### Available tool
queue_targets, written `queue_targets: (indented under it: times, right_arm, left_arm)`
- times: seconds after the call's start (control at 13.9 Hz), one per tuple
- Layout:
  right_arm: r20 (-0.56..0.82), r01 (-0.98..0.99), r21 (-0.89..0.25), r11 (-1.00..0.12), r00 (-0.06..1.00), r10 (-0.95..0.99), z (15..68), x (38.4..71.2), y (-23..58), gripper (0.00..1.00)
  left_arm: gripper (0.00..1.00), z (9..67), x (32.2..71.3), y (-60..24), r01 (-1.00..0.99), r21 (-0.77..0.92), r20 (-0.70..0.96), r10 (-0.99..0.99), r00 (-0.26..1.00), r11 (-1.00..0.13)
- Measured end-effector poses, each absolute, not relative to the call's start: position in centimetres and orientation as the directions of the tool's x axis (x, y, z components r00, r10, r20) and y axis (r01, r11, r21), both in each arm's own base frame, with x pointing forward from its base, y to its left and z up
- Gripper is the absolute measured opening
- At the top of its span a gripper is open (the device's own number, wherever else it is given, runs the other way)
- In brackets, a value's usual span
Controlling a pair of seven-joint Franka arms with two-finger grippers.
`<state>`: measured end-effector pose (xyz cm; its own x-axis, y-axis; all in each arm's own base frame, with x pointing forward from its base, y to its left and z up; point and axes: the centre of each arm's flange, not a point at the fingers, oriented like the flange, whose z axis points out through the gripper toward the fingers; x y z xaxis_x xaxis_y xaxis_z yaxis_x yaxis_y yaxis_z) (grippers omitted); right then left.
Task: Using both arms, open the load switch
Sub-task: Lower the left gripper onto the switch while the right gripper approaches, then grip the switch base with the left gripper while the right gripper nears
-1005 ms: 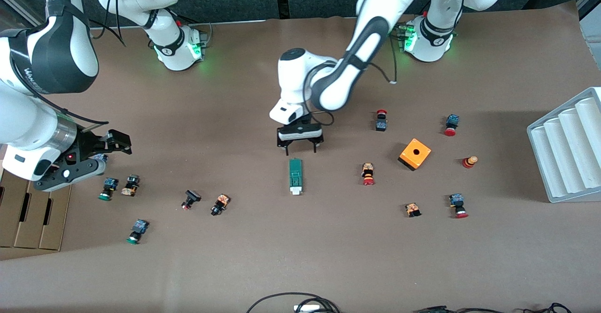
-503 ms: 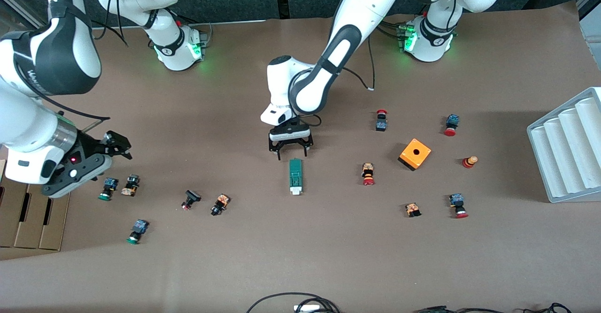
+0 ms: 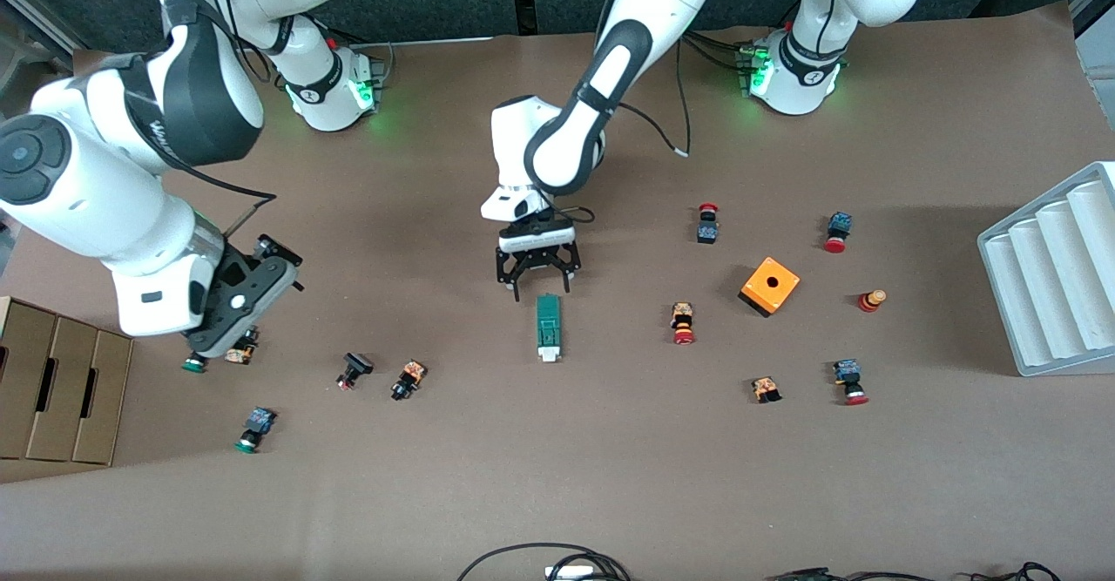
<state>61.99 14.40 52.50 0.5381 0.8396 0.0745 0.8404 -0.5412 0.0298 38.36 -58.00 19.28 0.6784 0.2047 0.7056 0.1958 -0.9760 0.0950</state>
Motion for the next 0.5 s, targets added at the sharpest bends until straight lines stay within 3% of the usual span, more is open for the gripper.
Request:
queue_targets:
  times: [0.5]
  right_arm:
    - [0.159,0.91,-0.026,-0.415,0.413,0.897,51.0,62.9,14.8,1.0]
  left_arm:
    - [1.0,10.9,34.3,-57.0,0.186,0.093,0.769,0.189,0.611,-0.978]
